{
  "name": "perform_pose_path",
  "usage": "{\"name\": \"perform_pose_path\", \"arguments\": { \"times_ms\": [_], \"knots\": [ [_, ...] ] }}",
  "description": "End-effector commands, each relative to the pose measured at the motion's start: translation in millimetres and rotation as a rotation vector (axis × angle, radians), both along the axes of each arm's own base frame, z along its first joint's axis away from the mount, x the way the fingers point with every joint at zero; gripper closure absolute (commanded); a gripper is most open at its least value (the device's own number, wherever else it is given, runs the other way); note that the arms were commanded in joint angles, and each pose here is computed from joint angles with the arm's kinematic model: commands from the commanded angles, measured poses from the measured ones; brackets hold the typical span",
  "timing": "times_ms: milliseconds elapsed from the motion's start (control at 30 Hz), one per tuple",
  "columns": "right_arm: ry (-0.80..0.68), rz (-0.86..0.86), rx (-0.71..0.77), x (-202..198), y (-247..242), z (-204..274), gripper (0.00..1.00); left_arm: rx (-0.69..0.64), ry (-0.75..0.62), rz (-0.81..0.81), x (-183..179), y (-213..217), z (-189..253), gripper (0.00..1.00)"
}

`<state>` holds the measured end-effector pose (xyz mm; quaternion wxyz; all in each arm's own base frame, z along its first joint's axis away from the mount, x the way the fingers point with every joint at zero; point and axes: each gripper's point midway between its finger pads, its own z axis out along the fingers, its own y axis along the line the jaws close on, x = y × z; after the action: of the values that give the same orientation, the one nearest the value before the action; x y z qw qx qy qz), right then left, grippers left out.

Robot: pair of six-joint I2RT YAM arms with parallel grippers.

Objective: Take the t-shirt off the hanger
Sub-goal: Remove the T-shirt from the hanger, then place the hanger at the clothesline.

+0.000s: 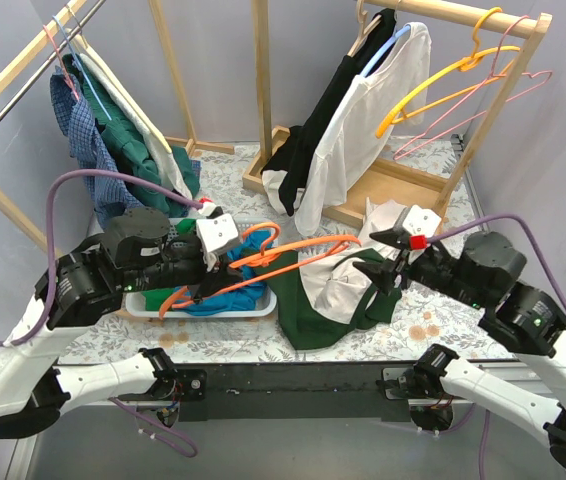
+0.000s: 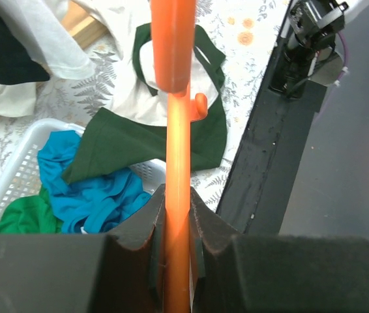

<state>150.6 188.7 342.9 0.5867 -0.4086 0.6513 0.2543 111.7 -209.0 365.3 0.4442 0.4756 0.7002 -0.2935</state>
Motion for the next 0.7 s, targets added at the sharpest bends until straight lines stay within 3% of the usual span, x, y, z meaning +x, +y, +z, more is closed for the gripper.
{"name": "perform_pose_path", "arguments": {
  "times_ms": [0, 133, 333, 567, 667],
  "knots": [
    [-0.155, 0.218, 0.071, -32, 12, 70, 0.33, -0.023, 0.036, -0.057, -7, -11, 5, 1.0],
    [-0.148, 0.355, 0.012, -47, 24, 77, 0.34, -0.046, 0.039, -0.092, -12, -17, 9, 1.0],
    [0.046, 0.522, -0.168, -57, 41, 29, 0.27, -0.071, 0.053, -0.148, -21, -21, 15, 1.0],
    [0.021, 0.512, -0.166, -44, 51, 25, 0.25, -0.074, 0.088, -0.181, -29, -23, 11, 1.0],
    [0.034, 0.517, -0.172, -44, 53, 24, 0.33, -0.081, 0.084, -0.178, -29, -22, 12, 1.0]
  ]
}}
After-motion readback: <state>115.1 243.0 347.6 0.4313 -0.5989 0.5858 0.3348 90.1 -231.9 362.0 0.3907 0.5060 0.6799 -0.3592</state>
